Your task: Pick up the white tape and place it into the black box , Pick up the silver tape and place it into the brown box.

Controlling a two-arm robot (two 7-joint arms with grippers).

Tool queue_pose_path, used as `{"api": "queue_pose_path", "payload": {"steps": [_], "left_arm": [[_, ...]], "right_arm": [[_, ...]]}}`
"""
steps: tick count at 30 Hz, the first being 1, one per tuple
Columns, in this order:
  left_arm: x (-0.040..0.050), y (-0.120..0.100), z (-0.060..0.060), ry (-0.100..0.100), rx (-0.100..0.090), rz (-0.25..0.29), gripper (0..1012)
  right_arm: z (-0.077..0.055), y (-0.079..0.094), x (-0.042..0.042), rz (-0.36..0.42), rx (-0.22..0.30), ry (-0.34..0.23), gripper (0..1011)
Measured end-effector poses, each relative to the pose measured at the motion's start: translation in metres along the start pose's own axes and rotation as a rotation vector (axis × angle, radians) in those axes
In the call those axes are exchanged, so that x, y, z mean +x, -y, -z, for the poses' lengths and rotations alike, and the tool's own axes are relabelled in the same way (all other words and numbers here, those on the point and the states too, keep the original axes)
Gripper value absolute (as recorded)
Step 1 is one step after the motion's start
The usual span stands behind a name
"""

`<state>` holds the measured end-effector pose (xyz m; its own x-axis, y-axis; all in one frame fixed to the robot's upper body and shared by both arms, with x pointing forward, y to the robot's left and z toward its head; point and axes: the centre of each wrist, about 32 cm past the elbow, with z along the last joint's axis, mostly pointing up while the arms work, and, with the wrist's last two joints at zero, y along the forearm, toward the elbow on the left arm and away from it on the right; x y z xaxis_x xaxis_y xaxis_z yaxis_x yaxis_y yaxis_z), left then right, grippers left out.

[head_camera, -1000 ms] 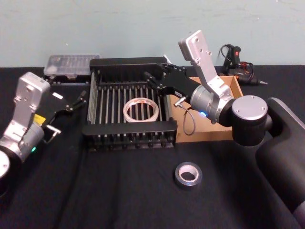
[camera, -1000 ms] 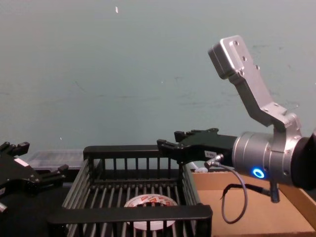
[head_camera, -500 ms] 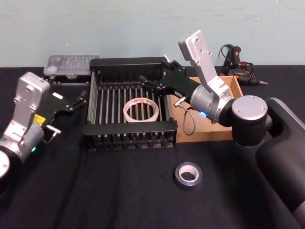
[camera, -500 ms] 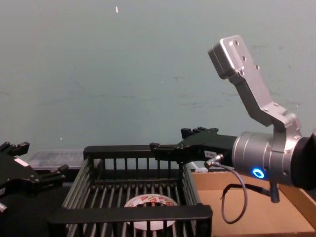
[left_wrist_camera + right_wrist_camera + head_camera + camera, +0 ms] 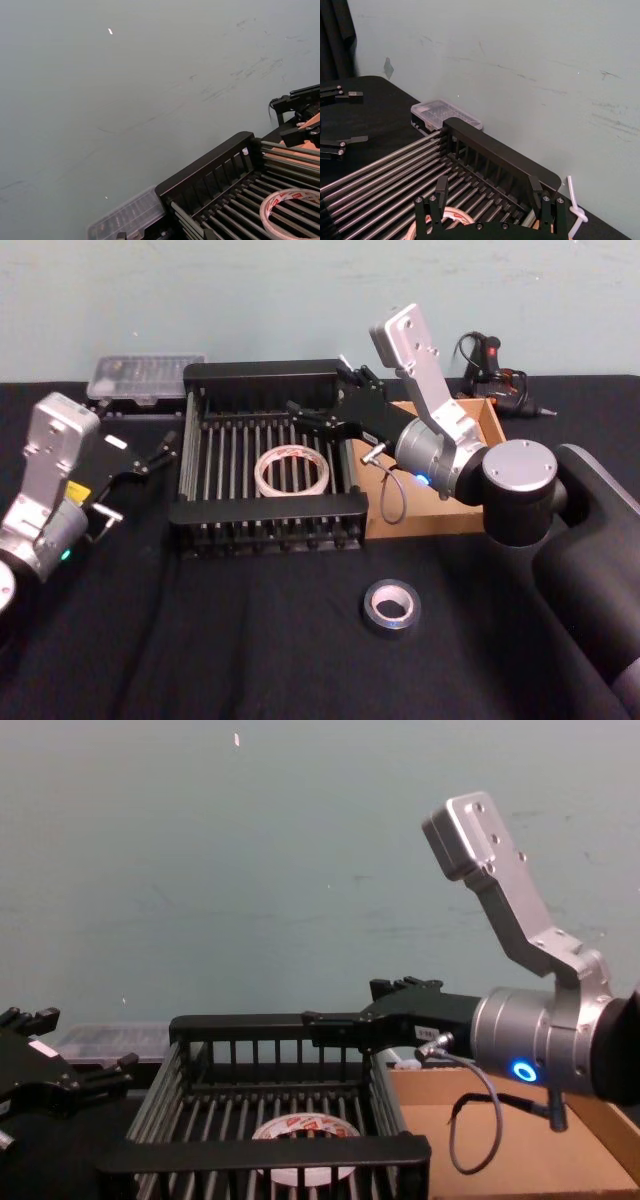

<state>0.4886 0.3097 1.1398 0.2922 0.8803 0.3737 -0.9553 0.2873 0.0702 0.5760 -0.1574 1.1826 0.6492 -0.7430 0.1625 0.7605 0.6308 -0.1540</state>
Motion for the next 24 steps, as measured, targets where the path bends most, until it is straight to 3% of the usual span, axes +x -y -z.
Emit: {"api": "queue_pose_path", "payload": {"steps": [11, 24], "left_arm": [[0.0, 0.0, 0.0, 0.0, 0.0, 0.0, 1001], [0.0, 0.0, 0.0, 0.0, 0.0, 0.0, 1001]], "right_arm": [[-0.001, 0.013, 0.0022, -0.007, 0.0, -0.028, 1000], [-0.004, 0.041, -0.0016, -0.012, 0.013, -0.033, 1000]]}}
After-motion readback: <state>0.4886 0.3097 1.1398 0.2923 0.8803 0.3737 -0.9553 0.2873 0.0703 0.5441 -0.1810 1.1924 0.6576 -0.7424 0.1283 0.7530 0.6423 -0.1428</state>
